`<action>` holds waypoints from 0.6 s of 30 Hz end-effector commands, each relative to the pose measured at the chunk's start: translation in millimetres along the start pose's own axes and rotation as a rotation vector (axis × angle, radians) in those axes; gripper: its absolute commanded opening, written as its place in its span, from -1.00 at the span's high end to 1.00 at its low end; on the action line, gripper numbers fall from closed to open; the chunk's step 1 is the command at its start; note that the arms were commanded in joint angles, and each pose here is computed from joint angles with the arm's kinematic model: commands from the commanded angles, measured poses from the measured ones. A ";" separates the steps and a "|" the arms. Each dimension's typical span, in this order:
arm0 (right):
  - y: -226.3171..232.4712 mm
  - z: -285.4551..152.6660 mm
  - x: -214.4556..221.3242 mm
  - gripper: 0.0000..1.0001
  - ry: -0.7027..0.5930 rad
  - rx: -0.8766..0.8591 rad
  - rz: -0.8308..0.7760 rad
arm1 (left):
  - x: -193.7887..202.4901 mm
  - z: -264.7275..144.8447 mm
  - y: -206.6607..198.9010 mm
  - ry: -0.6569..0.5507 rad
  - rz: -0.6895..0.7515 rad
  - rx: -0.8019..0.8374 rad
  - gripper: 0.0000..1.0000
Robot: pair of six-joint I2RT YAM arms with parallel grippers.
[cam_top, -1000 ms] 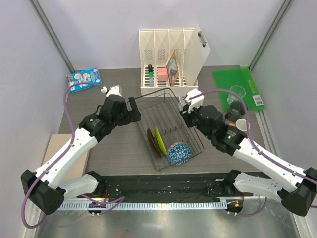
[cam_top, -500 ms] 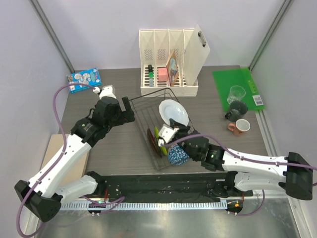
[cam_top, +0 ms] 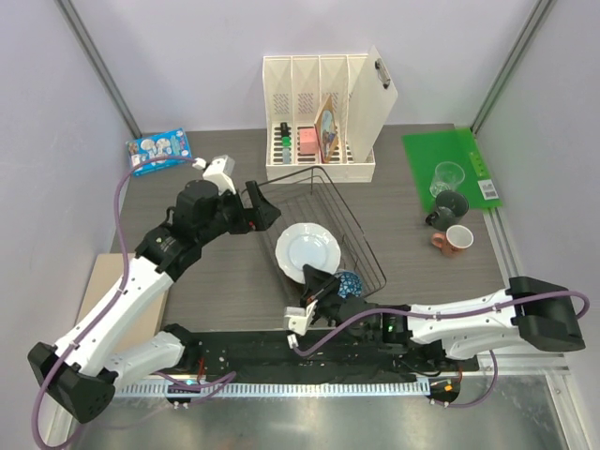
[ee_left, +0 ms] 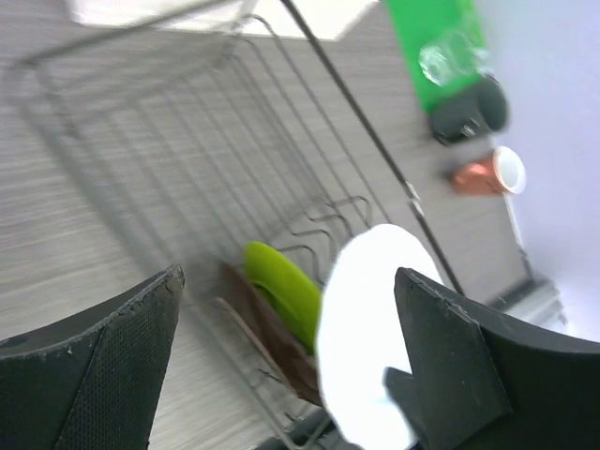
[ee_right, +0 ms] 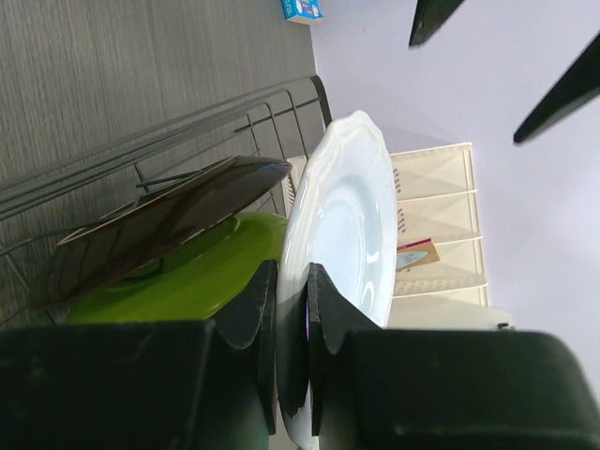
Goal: Unload the mixed dishes from the dish rack
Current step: Place the plate at the center of the board.
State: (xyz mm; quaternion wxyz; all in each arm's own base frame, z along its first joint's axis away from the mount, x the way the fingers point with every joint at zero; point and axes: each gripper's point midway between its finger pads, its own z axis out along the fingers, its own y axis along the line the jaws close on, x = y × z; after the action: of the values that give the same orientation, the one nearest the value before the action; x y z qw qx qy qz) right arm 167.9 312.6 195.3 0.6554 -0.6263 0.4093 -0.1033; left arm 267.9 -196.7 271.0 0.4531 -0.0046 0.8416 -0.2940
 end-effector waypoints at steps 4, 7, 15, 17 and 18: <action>-40.6 0.6 -22.6 0.98 -0.047 0.172 -0.052 | 16.3 8.4 -33.7 0.052 -0.081 0.224 -0.77; -43.7 2.1 -26.3 0.98 -0.058 0.186 -0.060 | 25.6 9.5 -32.6 0.082 -0.094 0.231 -0.73; -51.9 5.1 -37.2 0.98 -0.096 0.210 -0.033 | 36.8 7.2 -43.3 0.106 -0.115 0.323 -0.45; -52.9 4.6 -39.9 0.98 -0.108 0.212 -0.021 | 36.6 6.0 -49.1 0.110 -0.108 0.359 -0.29; -55.0 3.7 -41.3 0.98 -0.117 0.218 -0.005 | 37.8 6.4 -49.5 0.115 -0.104 0.364 -0.09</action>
State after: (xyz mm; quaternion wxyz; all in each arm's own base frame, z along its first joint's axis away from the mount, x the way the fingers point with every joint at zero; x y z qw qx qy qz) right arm 167.5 324.8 208.0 0.6775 -0.6259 0.3589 -0.1428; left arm 240.3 -239.7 235.2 0.3611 0.0216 0.8345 -0.4157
